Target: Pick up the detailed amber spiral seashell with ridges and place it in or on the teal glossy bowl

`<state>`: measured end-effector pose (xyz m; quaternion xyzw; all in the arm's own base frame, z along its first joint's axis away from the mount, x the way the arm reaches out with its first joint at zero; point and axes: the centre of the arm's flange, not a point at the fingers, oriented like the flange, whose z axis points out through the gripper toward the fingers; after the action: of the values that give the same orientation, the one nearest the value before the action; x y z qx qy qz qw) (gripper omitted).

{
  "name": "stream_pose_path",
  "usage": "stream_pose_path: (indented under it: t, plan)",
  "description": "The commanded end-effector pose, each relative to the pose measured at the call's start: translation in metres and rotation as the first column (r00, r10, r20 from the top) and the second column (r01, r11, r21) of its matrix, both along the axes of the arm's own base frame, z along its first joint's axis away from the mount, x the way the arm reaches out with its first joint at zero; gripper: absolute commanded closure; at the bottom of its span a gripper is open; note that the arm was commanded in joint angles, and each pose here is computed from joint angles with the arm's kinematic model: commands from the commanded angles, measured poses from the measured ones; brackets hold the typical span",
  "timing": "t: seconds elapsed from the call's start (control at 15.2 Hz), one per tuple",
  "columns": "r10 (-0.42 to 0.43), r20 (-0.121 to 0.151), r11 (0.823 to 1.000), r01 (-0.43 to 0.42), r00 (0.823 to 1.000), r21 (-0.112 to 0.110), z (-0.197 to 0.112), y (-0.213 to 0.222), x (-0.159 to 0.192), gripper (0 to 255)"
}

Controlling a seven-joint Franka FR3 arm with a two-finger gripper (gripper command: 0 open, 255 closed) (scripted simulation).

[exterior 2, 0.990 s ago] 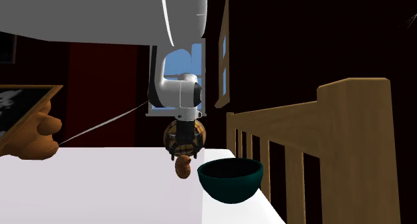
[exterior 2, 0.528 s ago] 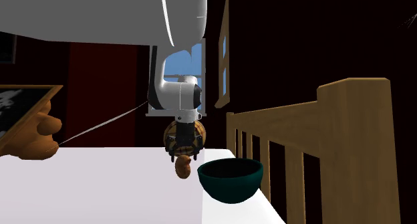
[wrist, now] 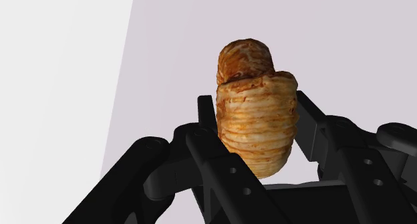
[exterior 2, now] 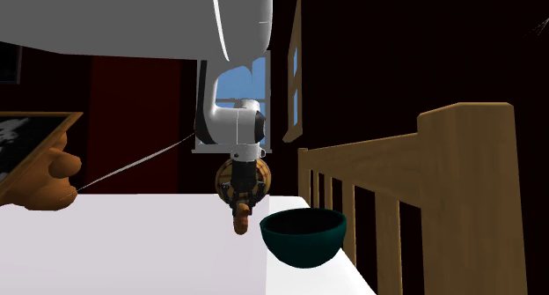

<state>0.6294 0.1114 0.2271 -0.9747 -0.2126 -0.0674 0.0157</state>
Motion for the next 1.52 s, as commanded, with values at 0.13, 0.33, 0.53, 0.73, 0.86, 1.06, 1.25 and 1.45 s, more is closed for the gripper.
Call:
stream_pose_path:
  t: [0.13,0.33,0.53,0.73,0.86,1.06,1.25,1.45]
  plan:
    - [0.0,-0.001,1.0,0.0,1.0,0.0,-0.001,0.0,0.0,255]
    - [0.0,-0.001,1.0,0.0,1.0,0.0,0.015,0.0,0.0,255]
    - [0.0,-0.001,1.0,0.0,1.0,0.0,0.031,0.0,0.0,255]
    - [0.0,-0.001,1.0,0.0,1.0,0.0,0.047,0.0,0.0,255]
    - [0.0,-0.001,1.0,0.0,1.0,0.0,0.057,0.0,0.0,255]
    - [0.0,-0.001,1.0,0.0,1.0,0.0,0.073,0.0,0.0,255]
    - [0.0,-0.001,1.0,0.0,1.0,0.0,0.089,0.0,0.0,255]
    - [0.0,-0.001,1.0,0.0,1.0,0.0,0.105,0.0,0.0,255]
